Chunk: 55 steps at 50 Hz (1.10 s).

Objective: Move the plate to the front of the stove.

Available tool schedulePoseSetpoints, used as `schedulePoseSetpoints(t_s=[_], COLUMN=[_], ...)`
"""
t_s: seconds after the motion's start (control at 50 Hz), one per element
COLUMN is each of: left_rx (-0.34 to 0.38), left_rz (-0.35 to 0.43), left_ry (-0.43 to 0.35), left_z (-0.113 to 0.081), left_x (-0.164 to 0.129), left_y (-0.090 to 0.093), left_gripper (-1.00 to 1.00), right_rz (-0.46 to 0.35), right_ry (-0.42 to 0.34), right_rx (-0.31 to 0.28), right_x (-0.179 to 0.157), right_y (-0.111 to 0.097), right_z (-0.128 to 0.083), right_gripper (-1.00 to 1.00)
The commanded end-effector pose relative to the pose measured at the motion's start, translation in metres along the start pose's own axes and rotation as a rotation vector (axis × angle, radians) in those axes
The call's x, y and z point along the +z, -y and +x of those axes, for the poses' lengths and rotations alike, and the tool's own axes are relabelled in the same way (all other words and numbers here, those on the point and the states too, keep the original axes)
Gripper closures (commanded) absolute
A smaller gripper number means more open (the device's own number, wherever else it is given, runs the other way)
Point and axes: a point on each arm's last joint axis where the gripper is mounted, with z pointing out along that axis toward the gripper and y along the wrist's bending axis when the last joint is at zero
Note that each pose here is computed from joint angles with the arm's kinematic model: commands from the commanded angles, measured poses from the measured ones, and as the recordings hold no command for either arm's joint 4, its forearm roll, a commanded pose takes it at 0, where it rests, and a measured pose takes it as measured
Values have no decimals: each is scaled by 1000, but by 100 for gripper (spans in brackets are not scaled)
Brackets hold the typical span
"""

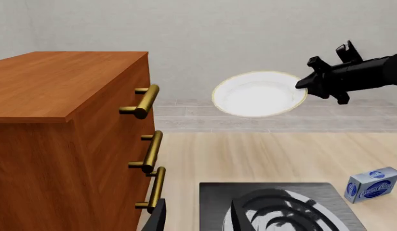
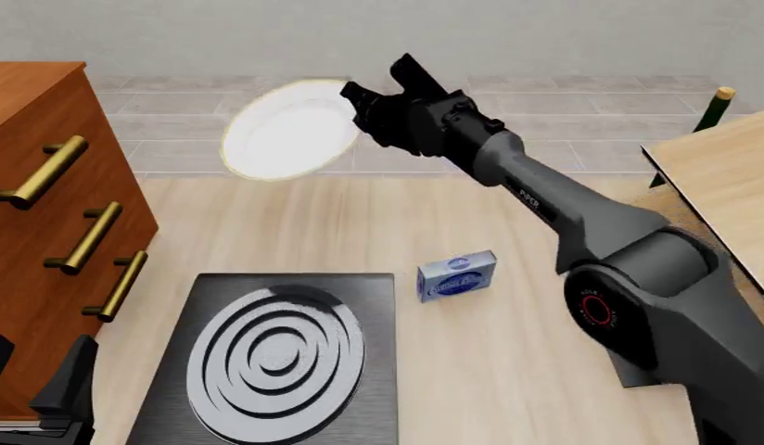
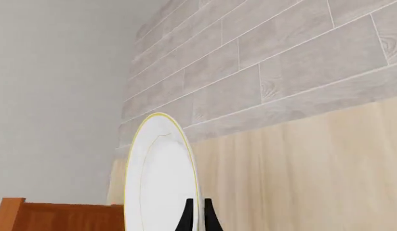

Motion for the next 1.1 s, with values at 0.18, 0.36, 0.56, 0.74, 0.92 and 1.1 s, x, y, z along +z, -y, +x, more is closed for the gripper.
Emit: schedulePoseSetpoints(t_s=[0.18,0.36,0.56,0.74,0.92,1.1], left_rx=[0,0,0,0,0,0], left_rz=[0,0,0,0,0,0], left_ry=[0,0,0,0,0,0], left_z=[0,0,0,0,0,0], left_x=[0,0,0,0,0,0], left_y=[0,0,0,0,0,0], left_gripper=[-100,-100,-100,-100,-100,-100], right_rz=[58,81,85,81,89,110], right_ry=[-19,-49,-76,-84,-98,-124], right_rx=[10,-15,-48,-58,-66,-89], right_x=[27,36,35,33,36,41], right_y=[31,45,50,49,55,65], right_z=[3,20,38,44,53,64], right_gripper=[100,100,100,100,100,100])
